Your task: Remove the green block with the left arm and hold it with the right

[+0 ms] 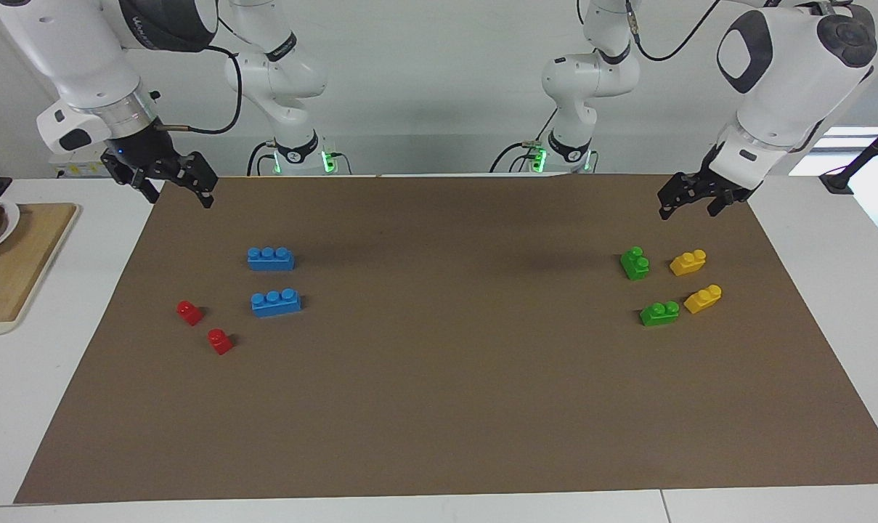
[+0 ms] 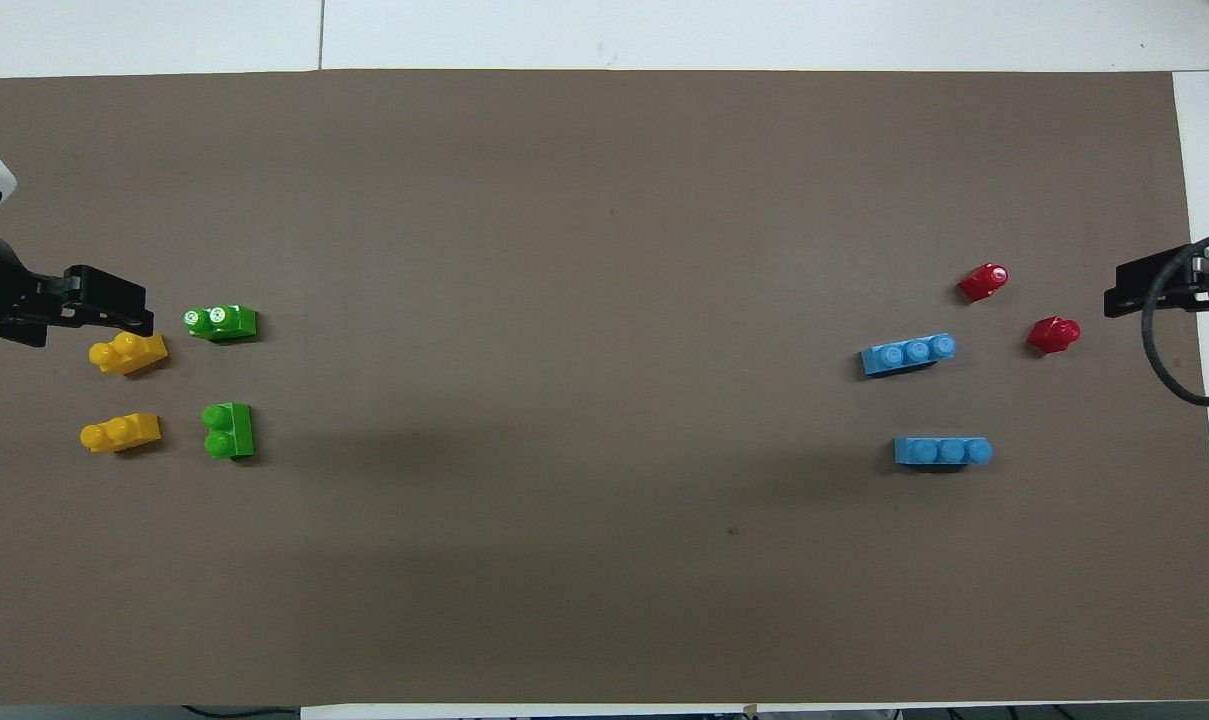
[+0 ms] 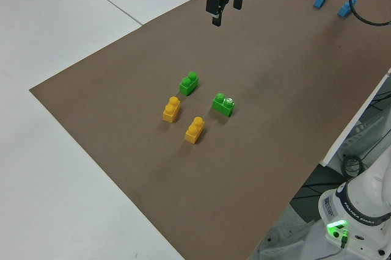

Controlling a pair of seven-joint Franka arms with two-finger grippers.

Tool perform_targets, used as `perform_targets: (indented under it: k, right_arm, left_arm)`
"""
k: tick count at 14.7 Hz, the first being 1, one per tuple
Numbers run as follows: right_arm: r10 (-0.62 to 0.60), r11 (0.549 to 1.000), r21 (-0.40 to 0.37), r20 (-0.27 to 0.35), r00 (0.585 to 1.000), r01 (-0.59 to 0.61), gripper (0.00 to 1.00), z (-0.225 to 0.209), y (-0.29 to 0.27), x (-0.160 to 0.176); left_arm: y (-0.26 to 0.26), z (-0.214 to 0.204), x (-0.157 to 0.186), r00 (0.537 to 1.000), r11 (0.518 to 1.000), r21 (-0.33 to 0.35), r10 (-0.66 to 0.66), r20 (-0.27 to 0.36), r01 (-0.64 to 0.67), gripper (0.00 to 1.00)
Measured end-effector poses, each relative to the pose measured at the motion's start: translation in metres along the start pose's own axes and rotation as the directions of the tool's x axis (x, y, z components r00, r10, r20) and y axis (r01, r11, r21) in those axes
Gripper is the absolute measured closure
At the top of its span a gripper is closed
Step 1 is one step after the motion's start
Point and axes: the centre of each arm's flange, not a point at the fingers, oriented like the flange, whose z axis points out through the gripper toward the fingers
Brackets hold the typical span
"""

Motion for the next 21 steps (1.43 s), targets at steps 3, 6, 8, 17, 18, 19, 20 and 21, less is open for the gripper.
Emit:
perform_targets:
  k: [3,6,8,17,18,19,20,21]
  right_arm:
    - [-0.006,1.0,0.0,0.001,1.0,0.006,0.0,-0.0002,-0.0034,-0.001]
    - [-0.006,1.0,0.0,0.001,1.0,0.006,0.0,-0.0003,-0.0034,-0.001]
    - [-0.005,1.0,0.0,0.001,1.0,0.005,0.0,-0.0003,-0.0028,-0.0009]
    - [-0.054,0.999,0.0,-0.005,0.999,0.054,0.0,-0.0009,-0.0023,-0.0003]
    - [-0.055,0.998,0.0,-0.005,0.998,0.055,0.0,-0.0009,-0.0023,-0.0003]
    - [-0.055,0.998,0.0,-0.005,0.998,0.055,0.0,-0.0009,-0.0023,-0.0003]
    - [-0.055,0.998,0.0,-0.005,0.998,0.055,0.0,-0.0009,-0.0023,-0.0003]
    - [-0.055,0.998,0.0,-0.005,0.998,0.055,0.0,-0.0009,-0.0023,-0.0003]
  left_arm:
    - [0.0003,-0.002,0.0001,1.0,1.0,0.0,0.001,-0.004,-0.001,0.0]
    - [-0.0003,-0.0022,0.0001,1.0,1.0,0.0,-0.001,-0.005,0.001,0.0]
    - [-0.0008,-0.0025,0.0001,1.0,1.0,0.0,-0.001,-0.005,0.001,0.0]
    - [-0.0009,-0.0032,0.0001,1.0,1.0,0.0,-0.002,-0.007,0.002,0.0]
    - [-0.001,-0.0032,0.0001,1.0,1.0,0.0,-0.002,-0.007,0.002,0.0]
    - [-0.0012,-0.0032,0.0001,1.0,1.0,0.0,-0.002,-0.007,0.002,0.0]
    - [-0.0017,-0.0033,0.0002,1.0,1.0,0.0,-0.003,-0.007,0.003,0.0]
    - [-0.0021,-0.0033,0.0002,1.0,1.0,0.0,-0.003,-0.007,0.003,0.0]
